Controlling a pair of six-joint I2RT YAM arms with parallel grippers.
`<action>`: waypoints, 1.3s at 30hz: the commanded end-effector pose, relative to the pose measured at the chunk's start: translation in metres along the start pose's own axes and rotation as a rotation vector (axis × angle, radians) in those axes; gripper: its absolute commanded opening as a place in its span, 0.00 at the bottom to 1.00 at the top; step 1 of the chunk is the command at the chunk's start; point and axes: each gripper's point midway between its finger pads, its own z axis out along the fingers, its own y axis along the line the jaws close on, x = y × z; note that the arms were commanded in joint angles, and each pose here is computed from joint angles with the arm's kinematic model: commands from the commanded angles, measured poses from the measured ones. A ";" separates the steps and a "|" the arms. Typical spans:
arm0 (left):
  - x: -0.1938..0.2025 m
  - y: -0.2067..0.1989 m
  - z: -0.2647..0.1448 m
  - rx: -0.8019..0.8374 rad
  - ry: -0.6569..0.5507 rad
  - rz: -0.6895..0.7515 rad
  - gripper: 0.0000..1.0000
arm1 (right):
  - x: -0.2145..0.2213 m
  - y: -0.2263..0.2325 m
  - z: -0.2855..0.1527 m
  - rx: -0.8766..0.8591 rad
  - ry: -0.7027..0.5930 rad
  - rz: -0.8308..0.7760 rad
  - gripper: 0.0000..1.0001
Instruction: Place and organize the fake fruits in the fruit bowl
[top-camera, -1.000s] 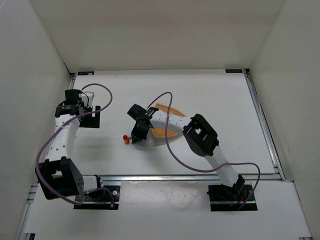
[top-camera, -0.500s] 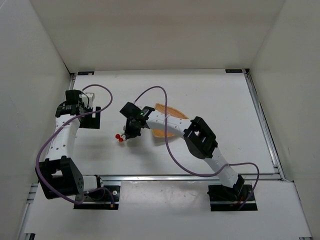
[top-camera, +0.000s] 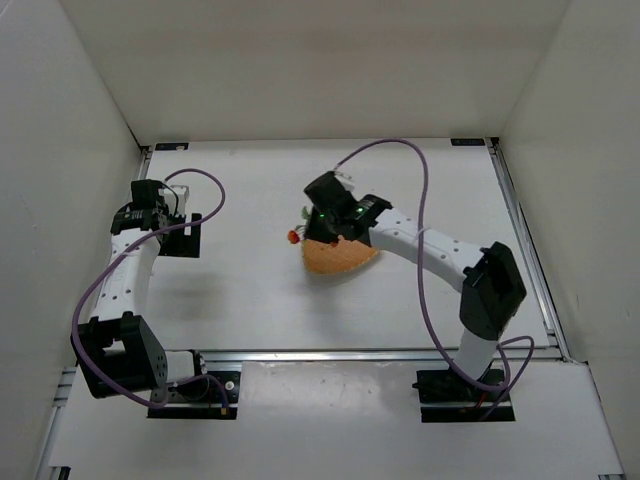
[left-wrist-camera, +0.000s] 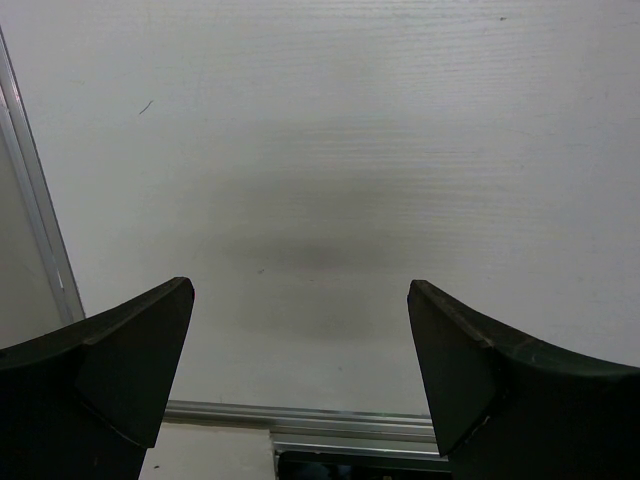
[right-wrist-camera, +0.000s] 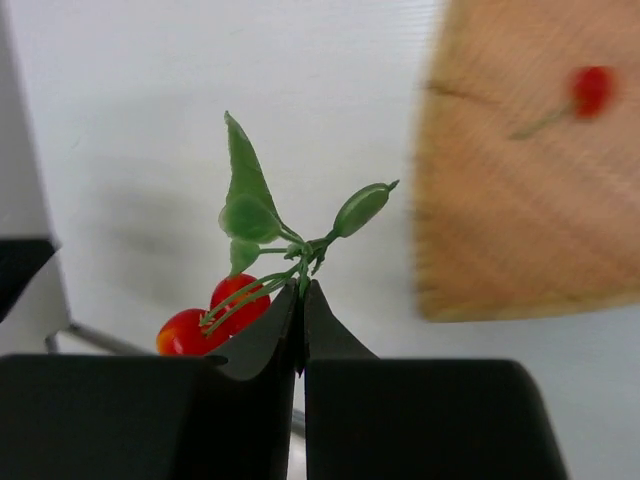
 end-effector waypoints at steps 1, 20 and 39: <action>-0.006 0.000 -0.007 0.004 -0.042 -0.010 1.00 | -0.003 -0.080 0.008 0.173 0.000 0.086 0.00; -0.001 -0.003 -0.005 0.017 -0.026 -0.020 1.00 | -0.046 -0.159 -0.052 0.373 -0.135 -0.027 1.00; -0.006 -0.001 -0.006 0.000 -0.013 -0.080 1.00 | 0.005 -0.350 -0.152 0.449 -0.198 0.385 1.00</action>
